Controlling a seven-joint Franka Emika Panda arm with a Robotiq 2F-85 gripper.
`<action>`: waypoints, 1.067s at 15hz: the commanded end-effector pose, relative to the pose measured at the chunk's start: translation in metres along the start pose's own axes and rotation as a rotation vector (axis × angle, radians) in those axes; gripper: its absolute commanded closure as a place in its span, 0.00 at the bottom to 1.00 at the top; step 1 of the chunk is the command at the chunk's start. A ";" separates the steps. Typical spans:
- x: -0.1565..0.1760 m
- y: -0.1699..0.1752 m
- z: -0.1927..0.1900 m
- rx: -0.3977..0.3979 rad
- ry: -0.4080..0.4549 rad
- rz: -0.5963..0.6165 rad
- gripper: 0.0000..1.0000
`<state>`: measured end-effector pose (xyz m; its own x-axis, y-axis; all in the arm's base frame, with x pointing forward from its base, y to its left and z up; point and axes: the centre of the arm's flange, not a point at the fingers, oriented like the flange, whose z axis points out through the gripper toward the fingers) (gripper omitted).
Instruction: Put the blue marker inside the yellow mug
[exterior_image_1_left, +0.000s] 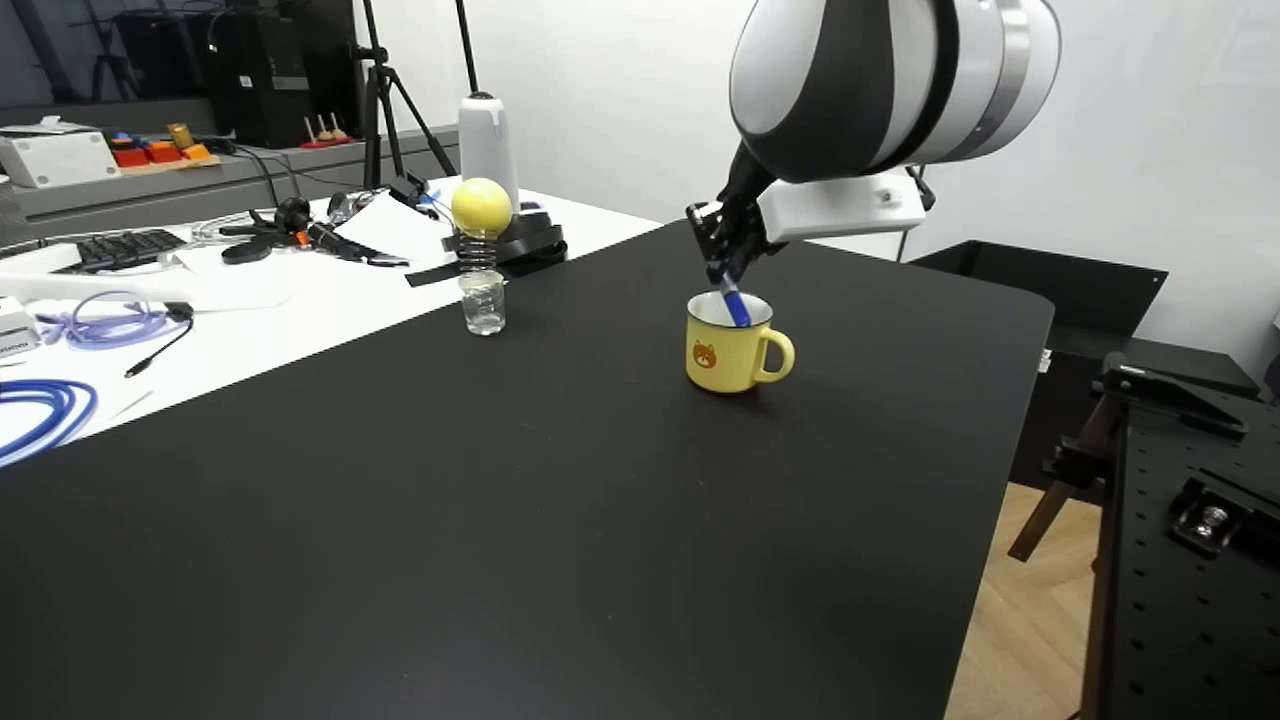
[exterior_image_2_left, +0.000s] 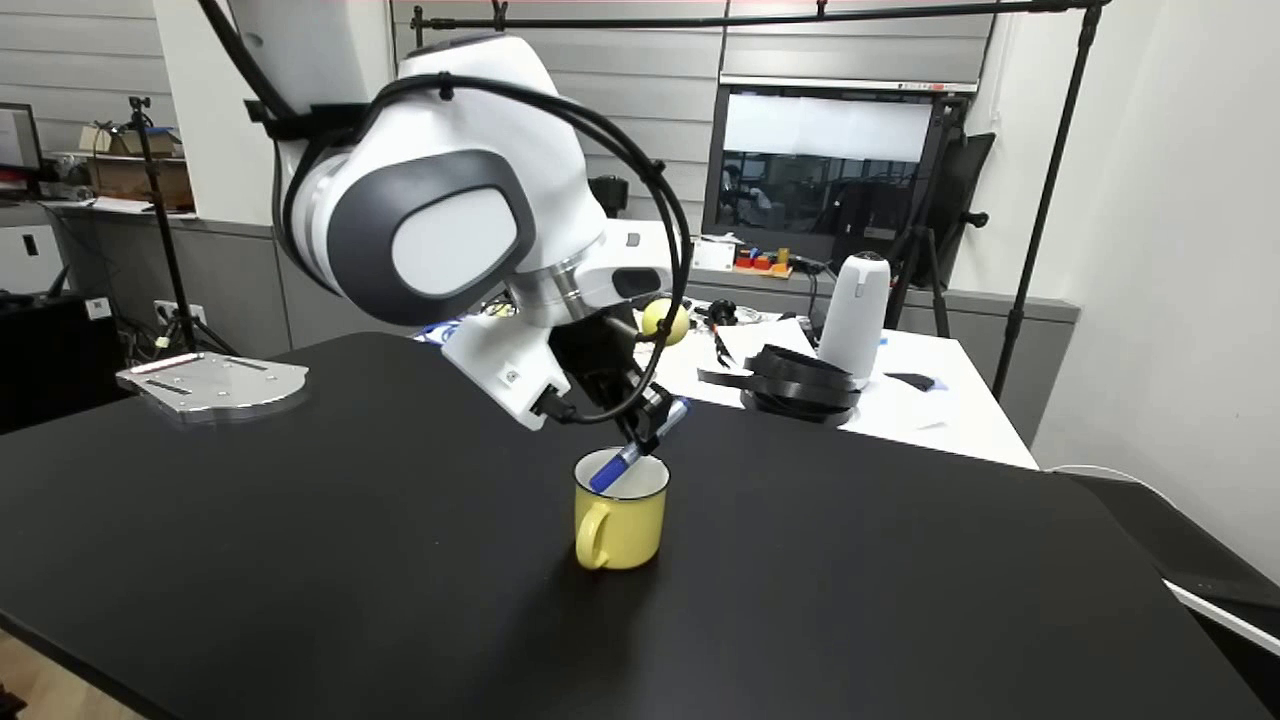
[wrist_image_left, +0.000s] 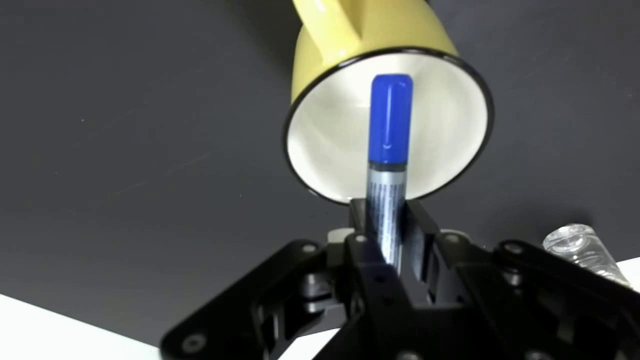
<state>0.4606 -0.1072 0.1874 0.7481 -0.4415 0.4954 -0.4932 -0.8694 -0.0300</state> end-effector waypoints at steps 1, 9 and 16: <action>-0.014 -0.010 0.007 0.015 0.011 0.000 0.95; -0.011 -0.011 0.003 0.031 -0.074 0.024 0.34; 0.000 -0.015 -0.013 0.046 -0.142 0.097 0.00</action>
